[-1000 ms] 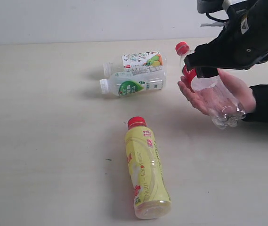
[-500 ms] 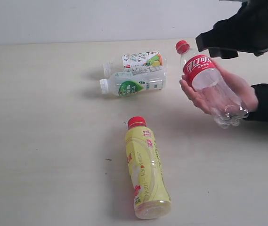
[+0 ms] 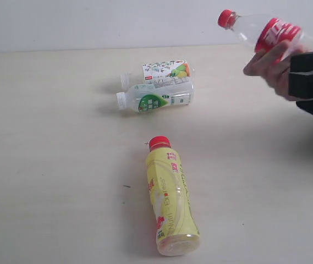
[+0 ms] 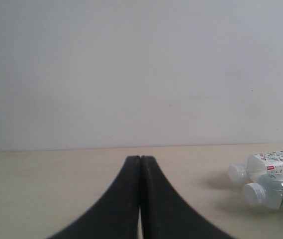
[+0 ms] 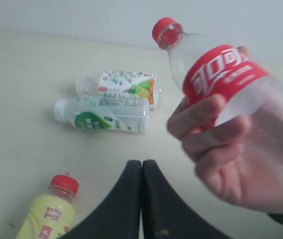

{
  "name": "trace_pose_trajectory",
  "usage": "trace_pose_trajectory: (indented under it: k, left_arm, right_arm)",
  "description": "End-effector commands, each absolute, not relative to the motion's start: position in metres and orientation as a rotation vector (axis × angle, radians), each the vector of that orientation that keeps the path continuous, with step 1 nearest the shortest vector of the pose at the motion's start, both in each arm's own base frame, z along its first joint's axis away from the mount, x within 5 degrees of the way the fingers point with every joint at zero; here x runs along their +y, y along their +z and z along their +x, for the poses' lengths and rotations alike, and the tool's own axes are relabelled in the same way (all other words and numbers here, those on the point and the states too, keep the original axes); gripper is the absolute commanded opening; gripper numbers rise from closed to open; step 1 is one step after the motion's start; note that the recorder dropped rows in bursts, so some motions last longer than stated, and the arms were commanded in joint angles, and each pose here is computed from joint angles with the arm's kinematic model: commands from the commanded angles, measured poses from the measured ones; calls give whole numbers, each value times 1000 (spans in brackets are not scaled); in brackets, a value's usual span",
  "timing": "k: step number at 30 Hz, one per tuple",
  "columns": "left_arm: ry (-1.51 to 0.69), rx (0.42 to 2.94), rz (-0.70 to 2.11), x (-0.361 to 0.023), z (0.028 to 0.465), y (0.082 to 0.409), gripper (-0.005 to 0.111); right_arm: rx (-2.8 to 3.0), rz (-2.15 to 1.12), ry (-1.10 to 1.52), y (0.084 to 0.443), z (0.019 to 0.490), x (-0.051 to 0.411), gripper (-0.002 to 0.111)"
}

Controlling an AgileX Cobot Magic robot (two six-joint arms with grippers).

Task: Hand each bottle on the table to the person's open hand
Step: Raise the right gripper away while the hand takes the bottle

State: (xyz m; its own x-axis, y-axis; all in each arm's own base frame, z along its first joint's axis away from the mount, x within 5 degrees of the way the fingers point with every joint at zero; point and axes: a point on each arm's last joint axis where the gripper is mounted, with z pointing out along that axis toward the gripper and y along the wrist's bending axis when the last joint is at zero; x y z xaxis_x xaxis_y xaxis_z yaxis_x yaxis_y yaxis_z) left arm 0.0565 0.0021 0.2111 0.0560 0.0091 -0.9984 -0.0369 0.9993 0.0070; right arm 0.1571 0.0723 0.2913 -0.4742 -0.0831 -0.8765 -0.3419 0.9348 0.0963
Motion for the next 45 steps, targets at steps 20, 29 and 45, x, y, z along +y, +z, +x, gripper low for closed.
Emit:
trace_pose_trajectory:
  k: [20,29,45]
  left_arm:
    - [33,1512,-29,2,56,211,0]
    - [33,1512,-29,2,56,211,0]
    - [33,1512,-29,2,56,211,0]
  right_arm:
    - [1834,-206,476,190,77,37,0]
    - [1705,-156,523,202,79,37,0]
    - [1706,-218,505,211,79,40,0]
